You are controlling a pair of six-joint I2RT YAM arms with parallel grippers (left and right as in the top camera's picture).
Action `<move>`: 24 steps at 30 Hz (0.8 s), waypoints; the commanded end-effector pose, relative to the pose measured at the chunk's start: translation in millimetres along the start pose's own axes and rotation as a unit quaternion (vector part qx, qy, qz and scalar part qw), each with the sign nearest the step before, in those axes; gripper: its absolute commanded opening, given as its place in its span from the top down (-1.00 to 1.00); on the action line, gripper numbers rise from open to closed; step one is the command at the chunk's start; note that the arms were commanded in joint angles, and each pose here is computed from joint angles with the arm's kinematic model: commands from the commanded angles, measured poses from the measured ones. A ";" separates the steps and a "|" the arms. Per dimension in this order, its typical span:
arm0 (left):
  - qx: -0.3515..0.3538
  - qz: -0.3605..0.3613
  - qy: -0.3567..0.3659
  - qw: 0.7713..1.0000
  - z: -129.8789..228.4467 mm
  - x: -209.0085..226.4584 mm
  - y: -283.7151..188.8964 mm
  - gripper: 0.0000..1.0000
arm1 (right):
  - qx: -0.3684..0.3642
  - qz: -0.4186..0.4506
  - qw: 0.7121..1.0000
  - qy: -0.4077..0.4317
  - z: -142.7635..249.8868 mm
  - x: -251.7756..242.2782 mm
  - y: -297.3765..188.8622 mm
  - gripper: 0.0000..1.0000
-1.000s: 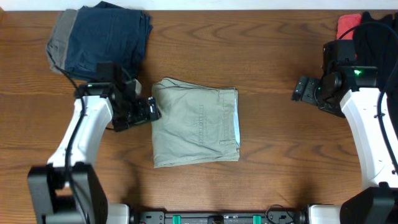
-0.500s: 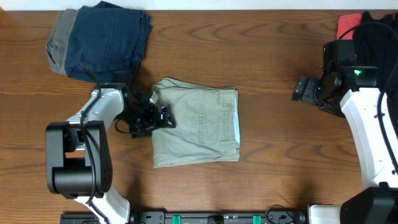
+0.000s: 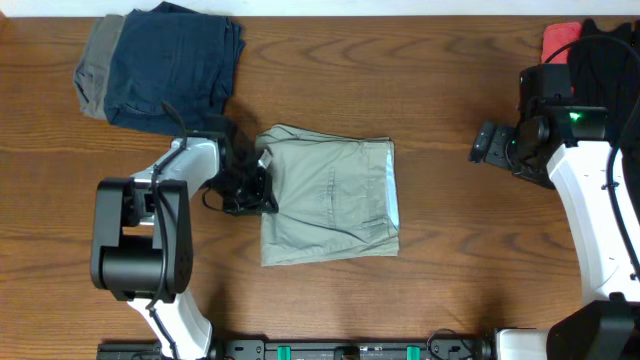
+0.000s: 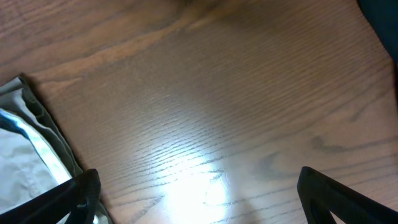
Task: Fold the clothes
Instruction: 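Lift the folded khaki shorts with the left gripper toward the top-left stack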
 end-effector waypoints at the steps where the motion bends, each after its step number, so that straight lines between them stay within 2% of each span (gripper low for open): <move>1: -0.041 -0.102 0.000 0.994 -34.6 12.8 -30.6 0.88 | -0.004 -0.001 1.000 -0.003 -0.8 -1.0 -2.5 -0.99; 5: -0.100 -0.188 0.031 0.977 -71.2 17.2 -68.8 0.88 | -0.004 0.000 1.000 -0.003 -0.9 -1.1 -2.5 -0.99; 11: -0.189 -0.303 0.045 0.933 -114.4 17.6 -131.8 0.88 | -0.004 -0.001 1.000 -0.003 -0.8 -1.0 -2.5 -0.98; 18: -0.275 -0.366 0.064 0.887 -146.6 3.6 -192.1 0.87 | -0.004 0.000 1.000 -0.003 -0.9 -1.0 -2.5 -0.99; 24: -0.349 -0.379 0.044 0.856 -164.2 -4.1 -229.4 0.88 | -0.004 0.000 1.000 -0.003 -0.9 -1.1 -2.5 -0.99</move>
Point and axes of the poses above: each gripper's point midway between its finger pads, its own y axis out along the fingers, its own x axis along the line the jaws close on, z = x × y, the point moved 5 cm from there along -y, back along the fingers, and after that the axes turned 12 degrees about y, right-handed, at the moved point
